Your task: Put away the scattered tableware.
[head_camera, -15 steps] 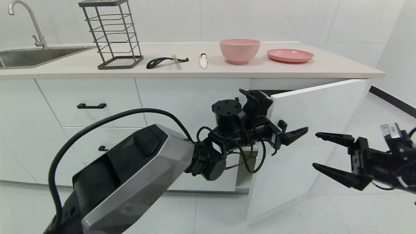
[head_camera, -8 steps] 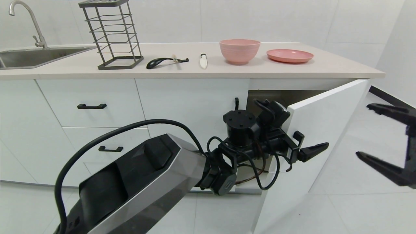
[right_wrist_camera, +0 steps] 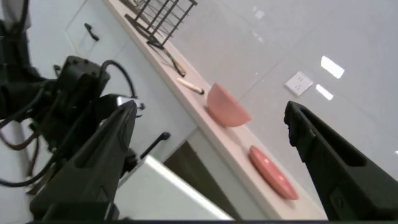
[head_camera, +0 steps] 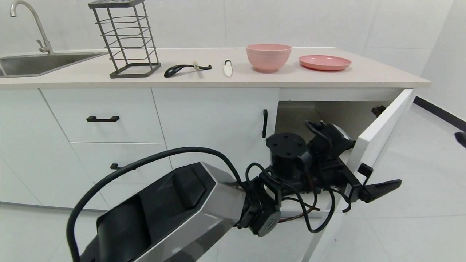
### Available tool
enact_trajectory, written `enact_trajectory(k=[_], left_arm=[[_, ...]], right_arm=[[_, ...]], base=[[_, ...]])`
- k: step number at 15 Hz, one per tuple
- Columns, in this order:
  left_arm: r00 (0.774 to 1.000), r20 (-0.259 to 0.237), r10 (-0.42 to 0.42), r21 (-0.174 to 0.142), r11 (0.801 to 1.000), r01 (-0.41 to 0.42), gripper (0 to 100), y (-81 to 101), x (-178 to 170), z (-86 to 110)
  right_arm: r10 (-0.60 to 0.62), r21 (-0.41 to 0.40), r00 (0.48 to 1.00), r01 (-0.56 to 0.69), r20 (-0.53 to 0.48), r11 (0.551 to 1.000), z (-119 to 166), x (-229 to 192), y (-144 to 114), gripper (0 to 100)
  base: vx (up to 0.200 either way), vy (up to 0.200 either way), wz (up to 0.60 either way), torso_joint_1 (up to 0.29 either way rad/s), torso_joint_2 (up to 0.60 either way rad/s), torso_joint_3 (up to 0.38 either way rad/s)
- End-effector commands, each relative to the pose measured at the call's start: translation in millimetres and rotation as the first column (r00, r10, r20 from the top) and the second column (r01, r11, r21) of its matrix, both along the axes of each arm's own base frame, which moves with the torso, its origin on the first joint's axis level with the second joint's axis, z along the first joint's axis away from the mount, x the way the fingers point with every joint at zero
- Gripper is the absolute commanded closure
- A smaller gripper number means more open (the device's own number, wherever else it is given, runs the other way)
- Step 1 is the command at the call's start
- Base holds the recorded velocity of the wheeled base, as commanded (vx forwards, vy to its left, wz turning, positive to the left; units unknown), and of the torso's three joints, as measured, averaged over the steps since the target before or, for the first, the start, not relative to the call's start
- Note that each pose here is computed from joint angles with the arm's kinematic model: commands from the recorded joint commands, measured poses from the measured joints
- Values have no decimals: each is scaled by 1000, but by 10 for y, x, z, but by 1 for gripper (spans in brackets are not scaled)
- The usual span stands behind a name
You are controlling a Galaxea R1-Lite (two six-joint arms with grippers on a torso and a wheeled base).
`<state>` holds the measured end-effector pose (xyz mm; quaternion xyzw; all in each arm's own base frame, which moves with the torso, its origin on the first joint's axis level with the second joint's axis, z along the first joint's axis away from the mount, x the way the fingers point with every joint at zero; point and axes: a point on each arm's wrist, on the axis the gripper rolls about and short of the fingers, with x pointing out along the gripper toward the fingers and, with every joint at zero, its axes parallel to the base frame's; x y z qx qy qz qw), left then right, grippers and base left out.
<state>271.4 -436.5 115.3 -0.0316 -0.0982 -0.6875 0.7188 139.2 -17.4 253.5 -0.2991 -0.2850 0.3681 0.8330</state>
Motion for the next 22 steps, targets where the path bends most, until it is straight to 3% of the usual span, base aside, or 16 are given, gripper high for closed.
enact_trajectory(k=[1,3,5,6,7,8,10,11,13,16,19,20,21,22], left_arm=[[1000,-1,-28,1,1000,28,0,-133,-77,-103],[998,9,-68,-11,998,68,0,-279,-207,-164],[984,14,-176,-3,984,176,0,-489,-527,-256],[963,18,-268,-15,963,268,0,-758,-1027,-333],[960,14,-278,-29,960,279,0,-835,-1180,-334],[965,-15,-261,-34,965,261,0,-816,-1105,-332],[982,-18,-189,-57,980,188,0,-665,-709,-259],[993,8,-117,-98,988,117,0,-457,-369,-31],[998,47,-30,-156,987,37,0,-100,-41,373],[995,64,81,-182,981,-68,0,472,236,840],[971,80,225,-202,957,-206,0,1450,201,1226],[963,87,255,-211,950,-232,0,1653,154,1287],[933,102,344,-223,922,-316,0,2179,25,1389],[909,129,397,-230,903,-362,0,2428,-54,1419]], right_arm=[[-41,-14,998,42,55,999,129,-37,-48,0],[-60,-18,995,62,73,998,177,-40,-76,0],[-62,-21,995,64,81,998,188,-53,-73,0],[-59,-26,992,62,110,998,258,-100,-57,0],[-55,-32,989,60,136,998,315,-142,-41,0],[-54,-40,985,61,163,997,360,-201,-20,0],[-48,-50,980,58,195,997,388,-313,22,0],[-44,-52,978,56,204,997,367,-392,52,0],[-33,-43,985,41,170,998,246,-436,80,0],[114,-20,991,-113,75,993,-73,-521,241,0],[188,3,982,-188,-32,982,-496,-760,326,0],[208,4,977,-208,-47,978,-568,-809,340,0],[252,-6,967,-252,-48,968,-596,-899,364,0],[257,-4,965,-258,-58,966,-617,-939,368,0]], base=[[0,0,0,0,0,0],[0,0,0,0,0,0],[0,0,0,0,0,0],[0,0,0,0,0,0],[0,0,0,0,0,0],[0,0,0,0,0,0],[0,0,0,0,0,0],[0,0,0,0,0,0],[0,0,0,0,0,0],[0,0,0,0,0,0],[0,0,0,0,0,0],[0,0,0,0,0,0],[0,0,0,0,0,0],[0,0,0,0,0,0]])
